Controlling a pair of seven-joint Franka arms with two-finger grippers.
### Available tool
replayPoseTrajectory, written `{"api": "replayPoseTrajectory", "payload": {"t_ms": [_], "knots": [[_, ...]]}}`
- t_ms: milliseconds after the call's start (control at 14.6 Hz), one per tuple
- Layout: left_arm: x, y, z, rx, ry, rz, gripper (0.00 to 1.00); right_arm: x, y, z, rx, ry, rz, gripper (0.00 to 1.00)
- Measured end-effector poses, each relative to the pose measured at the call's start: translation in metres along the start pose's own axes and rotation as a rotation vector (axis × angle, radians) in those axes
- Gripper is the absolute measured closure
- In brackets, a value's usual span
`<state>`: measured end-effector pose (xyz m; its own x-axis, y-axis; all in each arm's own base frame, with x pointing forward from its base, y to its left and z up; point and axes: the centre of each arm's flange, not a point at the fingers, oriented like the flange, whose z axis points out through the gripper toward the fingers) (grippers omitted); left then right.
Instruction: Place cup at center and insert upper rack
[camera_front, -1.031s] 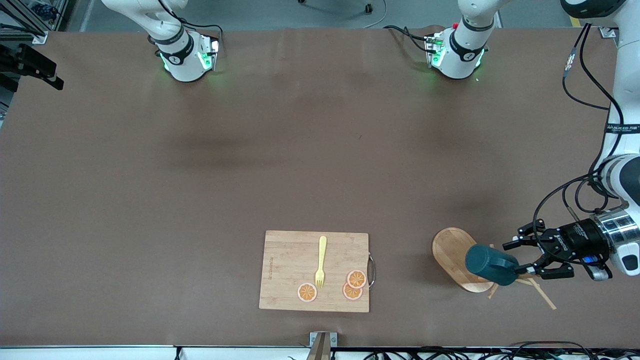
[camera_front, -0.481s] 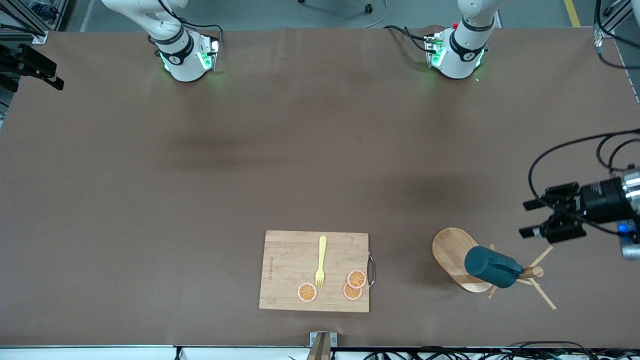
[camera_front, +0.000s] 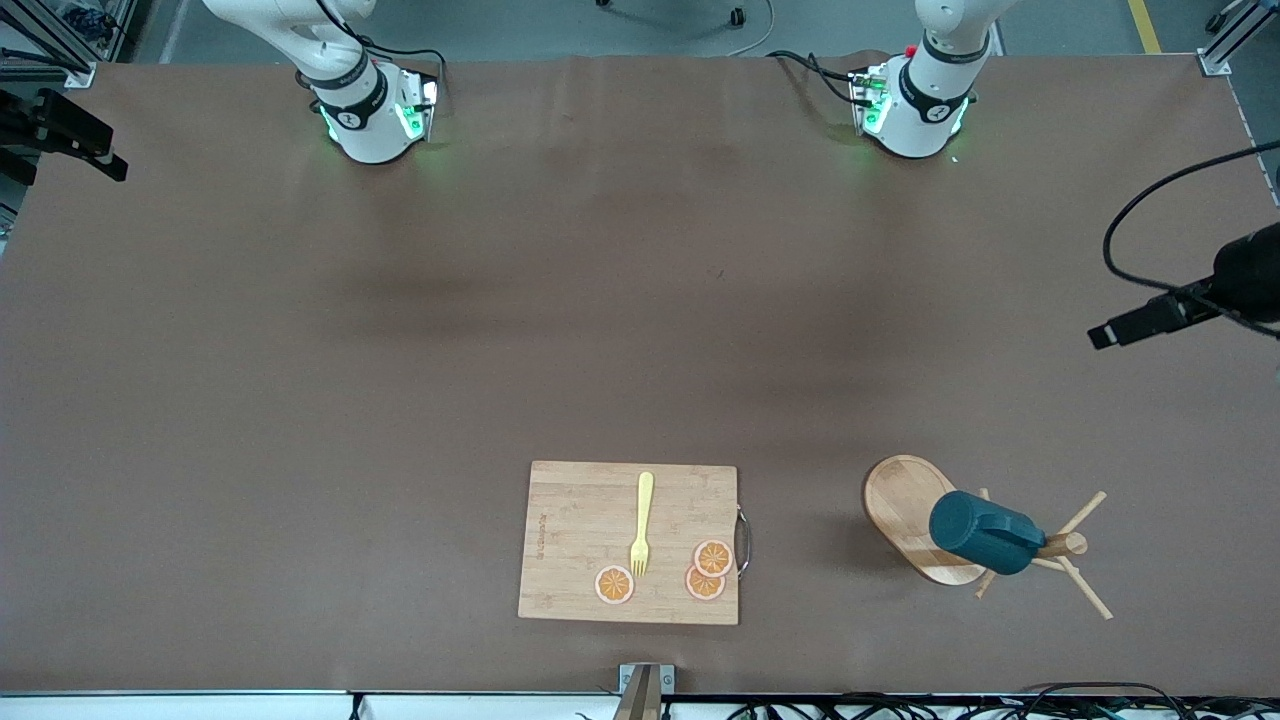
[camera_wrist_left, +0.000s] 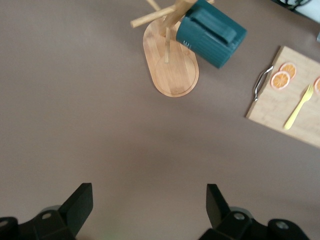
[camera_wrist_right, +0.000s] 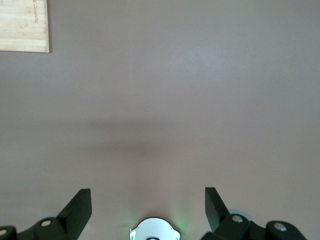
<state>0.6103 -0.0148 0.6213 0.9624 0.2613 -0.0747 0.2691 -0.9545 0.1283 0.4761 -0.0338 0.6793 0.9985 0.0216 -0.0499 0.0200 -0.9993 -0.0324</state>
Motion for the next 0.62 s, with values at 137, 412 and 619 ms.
{"api": "replayPoseTrajectory", "payload": {"t_ms": [137, 412, 619], "knots": [[-0.022, 0.018, -0.017, 0.065, 0.035, 0.12, 0.0, 0.0, 0.0, 0.0, -0.004, 0.002, 0.0, 0.0], [-0.076, 0.048, -0.03, 0.157, 0.042, 0.204, 0.0, 0.0, 0.003, 0.0, -0.025, 0.002, 0.001, 0.0], [-0.102, 0.056, -0.016, 0.176, 0.048, 0.229, 0.0, 0.0, 0.004, 0.0, -0.028, 0.002, 0.002, 0.0]]}}
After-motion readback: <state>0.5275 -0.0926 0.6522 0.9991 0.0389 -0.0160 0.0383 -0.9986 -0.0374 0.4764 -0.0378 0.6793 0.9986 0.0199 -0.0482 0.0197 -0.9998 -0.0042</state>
